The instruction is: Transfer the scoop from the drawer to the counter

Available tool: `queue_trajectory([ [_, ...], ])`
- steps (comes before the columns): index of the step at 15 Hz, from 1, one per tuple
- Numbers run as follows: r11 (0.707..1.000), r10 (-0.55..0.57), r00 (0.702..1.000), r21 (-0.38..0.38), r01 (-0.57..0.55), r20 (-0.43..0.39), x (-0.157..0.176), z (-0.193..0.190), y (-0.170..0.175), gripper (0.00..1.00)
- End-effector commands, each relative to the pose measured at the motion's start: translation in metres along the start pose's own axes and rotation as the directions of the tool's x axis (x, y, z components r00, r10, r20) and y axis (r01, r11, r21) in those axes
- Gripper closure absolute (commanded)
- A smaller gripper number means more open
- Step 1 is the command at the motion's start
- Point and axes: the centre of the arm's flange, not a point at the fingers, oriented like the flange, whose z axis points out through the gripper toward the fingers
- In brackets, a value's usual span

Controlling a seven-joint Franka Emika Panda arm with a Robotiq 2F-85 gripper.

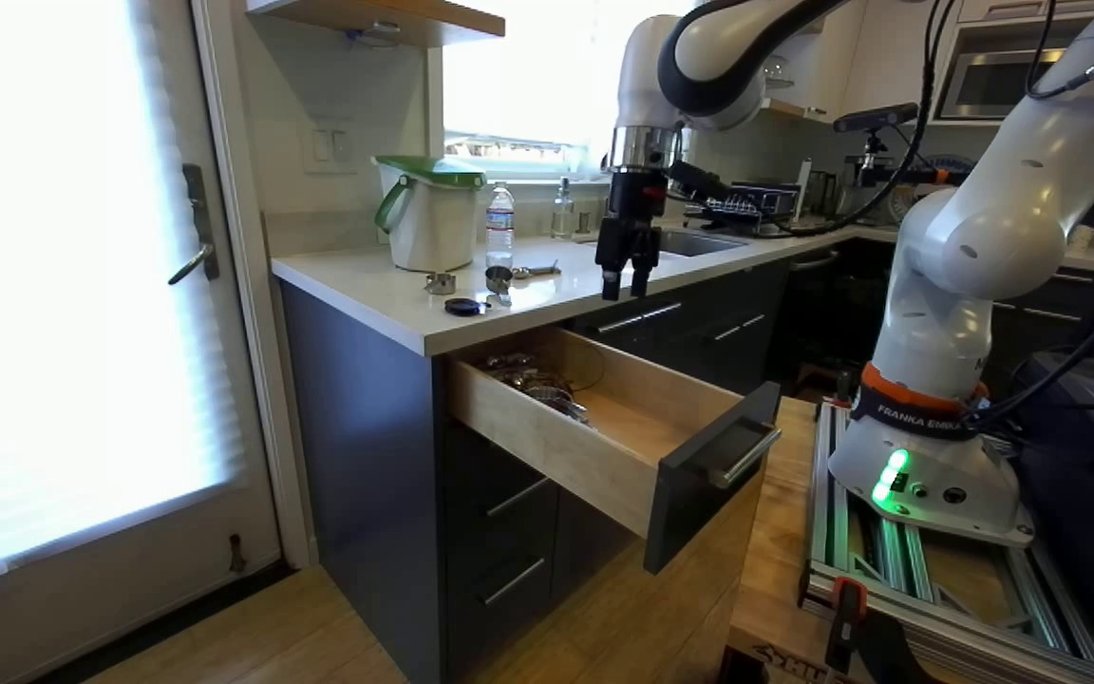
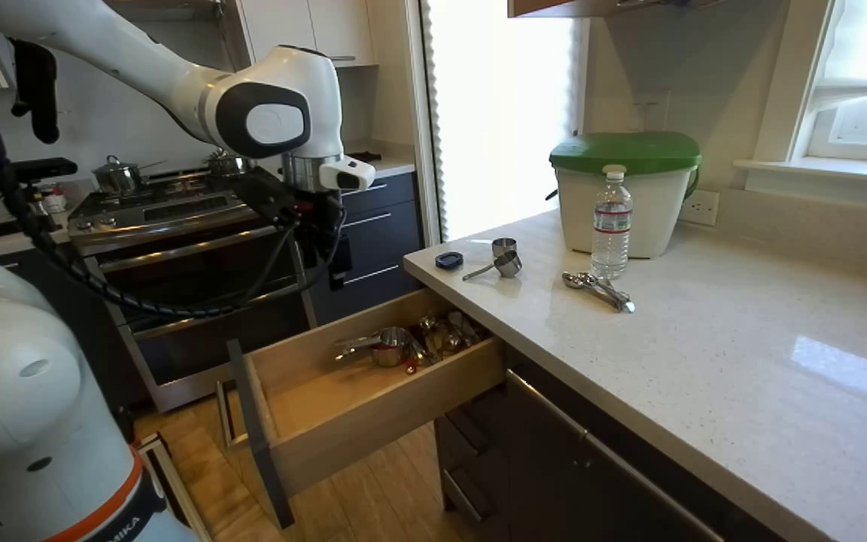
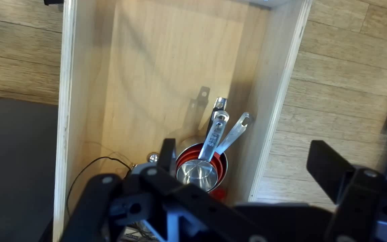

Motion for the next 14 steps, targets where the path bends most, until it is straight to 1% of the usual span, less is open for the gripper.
queue_trajectory([
  [1, 0.989, 0.15, 0.989, -0.004, -0.15, -0.009, 0.029, 0.027, -0.009, 0.0],
  [2, 0.983, 0.186, 0.983, 0.01, -0.185, -0.007, 0.035, 0.033, -0.012, 0.0],
  [3, 0.974, 0.226, 0.974, 0.003, -0.226, -0.024, 0.04, 0.04, -0.012, 0.0],
  [6, 0.955, 0.297, 0.953, -0.006, -0.297, -0.054, 0.053, 0.066, -0.011, 0.0],
  [9, 0.943, 0.332, 0.941, -0.009, -0.334, -0.066, 0.059, 0.092, -0.008, 0.0],
  [14, 0.929, 0.368, 0.928, -0.018, -0.37, -0.05, 0.065, 0.125, 0.0, 0.0],
])
